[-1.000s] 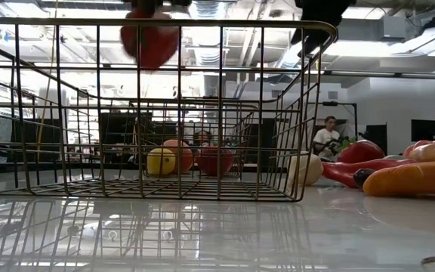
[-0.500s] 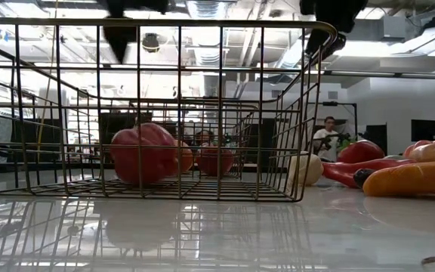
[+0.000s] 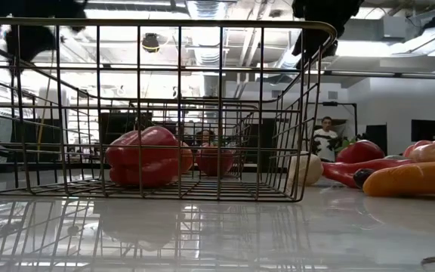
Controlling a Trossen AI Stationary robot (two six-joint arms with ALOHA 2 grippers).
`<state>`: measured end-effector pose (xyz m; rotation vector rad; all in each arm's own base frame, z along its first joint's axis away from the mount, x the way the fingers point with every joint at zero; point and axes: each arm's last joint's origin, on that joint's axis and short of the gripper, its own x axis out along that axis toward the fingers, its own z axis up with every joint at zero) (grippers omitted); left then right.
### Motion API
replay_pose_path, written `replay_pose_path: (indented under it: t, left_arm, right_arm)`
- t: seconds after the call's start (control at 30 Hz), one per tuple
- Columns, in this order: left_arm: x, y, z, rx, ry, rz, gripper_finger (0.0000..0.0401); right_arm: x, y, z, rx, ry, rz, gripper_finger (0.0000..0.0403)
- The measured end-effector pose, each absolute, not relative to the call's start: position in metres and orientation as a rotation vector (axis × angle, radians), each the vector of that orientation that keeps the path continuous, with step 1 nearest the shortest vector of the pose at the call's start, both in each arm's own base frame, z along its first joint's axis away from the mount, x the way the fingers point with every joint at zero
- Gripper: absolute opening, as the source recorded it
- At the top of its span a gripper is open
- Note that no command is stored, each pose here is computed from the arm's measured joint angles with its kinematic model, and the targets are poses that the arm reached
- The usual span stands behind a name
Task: Sort produce into baskets
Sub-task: Put the yellow lemon into the top wire basket
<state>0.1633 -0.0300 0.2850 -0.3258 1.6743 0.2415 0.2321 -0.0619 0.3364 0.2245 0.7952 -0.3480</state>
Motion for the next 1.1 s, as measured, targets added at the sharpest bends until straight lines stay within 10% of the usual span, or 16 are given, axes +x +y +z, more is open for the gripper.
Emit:
replay_pose_path:
  t: [0.37, 1.1]
  left_arm:
    - [0.142, -0.045, 0.215, 0.107, 1.887, -0.019, 0.0384]
    - [0.161, -0.063, 0.142, 0.145, 2.139, -0.088, 0.0384]
  right_arm:
    - [0.234, -0.060, 0.338, 0.245, 0.764, -0.350, 0.0331]
    - [0.241, -0.050, 0.342, 0.283, 0.702, -0.325, 0.0331]
